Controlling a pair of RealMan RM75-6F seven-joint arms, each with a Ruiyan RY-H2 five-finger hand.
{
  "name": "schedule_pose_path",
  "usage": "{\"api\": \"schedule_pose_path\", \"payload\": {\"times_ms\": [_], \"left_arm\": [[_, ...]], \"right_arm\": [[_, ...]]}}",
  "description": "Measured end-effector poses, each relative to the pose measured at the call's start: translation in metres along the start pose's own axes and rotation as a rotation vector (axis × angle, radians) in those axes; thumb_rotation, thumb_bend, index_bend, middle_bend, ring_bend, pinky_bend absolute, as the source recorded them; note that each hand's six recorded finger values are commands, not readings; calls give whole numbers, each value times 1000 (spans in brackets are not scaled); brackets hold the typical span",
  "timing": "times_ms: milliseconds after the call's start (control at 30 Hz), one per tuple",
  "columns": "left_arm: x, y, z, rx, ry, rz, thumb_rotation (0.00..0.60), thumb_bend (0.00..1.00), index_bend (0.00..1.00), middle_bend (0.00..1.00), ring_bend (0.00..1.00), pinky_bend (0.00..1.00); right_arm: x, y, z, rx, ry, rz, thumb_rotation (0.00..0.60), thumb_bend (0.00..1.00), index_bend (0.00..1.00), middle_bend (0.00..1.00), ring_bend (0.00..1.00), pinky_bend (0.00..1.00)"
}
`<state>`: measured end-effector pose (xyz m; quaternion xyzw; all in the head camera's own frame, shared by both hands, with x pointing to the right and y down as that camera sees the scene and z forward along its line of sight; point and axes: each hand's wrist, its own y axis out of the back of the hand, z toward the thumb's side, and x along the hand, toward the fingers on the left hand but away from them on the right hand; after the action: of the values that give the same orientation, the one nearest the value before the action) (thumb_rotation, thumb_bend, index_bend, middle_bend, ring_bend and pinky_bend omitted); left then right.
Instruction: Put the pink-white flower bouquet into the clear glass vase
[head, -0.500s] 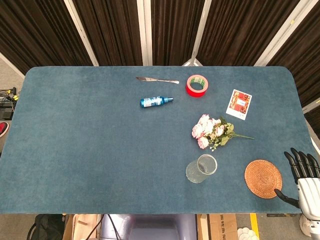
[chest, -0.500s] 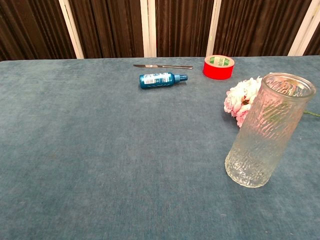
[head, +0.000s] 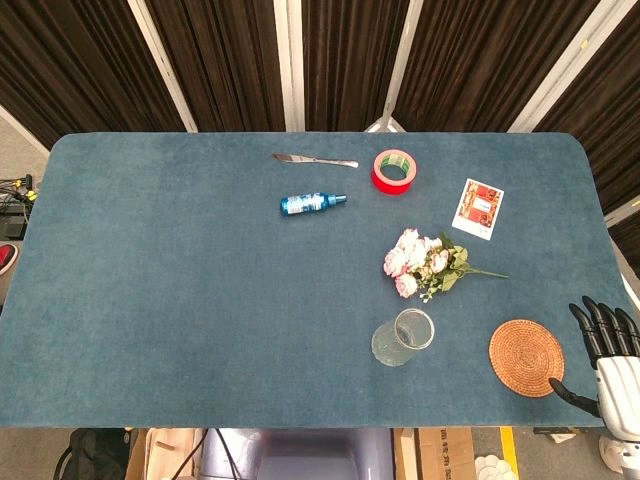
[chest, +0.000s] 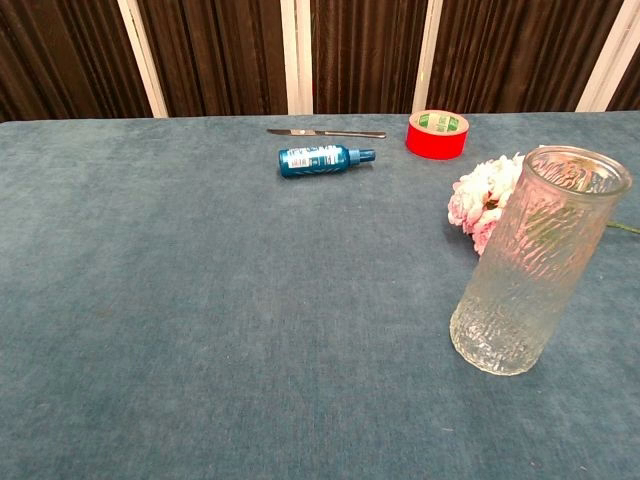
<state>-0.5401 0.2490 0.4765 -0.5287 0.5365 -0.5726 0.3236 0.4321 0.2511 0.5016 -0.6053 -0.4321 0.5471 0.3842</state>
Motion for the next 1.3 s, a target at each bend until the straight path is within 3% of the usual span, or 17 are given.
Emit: {"api": "schedule_pose_path", "payload": {"times_ms": [467,667,867,1100,1300], "left_arm": [[-8,9,-1,-11,2,35,600,218,119,0,0,49],[-10,8,0,-7,-10,26,600,218,119,0,0,49],[-12,7,3,-12,-26,21,600,218,119,0,0,49],[-12,6,5,-3,-24,24,600,218,116,0,0,49],[-13,6,3,-2,-13,25,600,218,115,0,0,49]], "right_arm": [[5,-3,3,-8,9,26,600,0,72,36,0,0],[-8,-7,6,-13,25,33,600,0,72,36,0,0],[-39,-10,6,-83,46,98,600,0,72,36,0,0],[-97,-16,15,-158,73,179,600,0,72,34,0,0],[-132,-35,28,-123,79,234,600,0,72,30,0,0]]}}
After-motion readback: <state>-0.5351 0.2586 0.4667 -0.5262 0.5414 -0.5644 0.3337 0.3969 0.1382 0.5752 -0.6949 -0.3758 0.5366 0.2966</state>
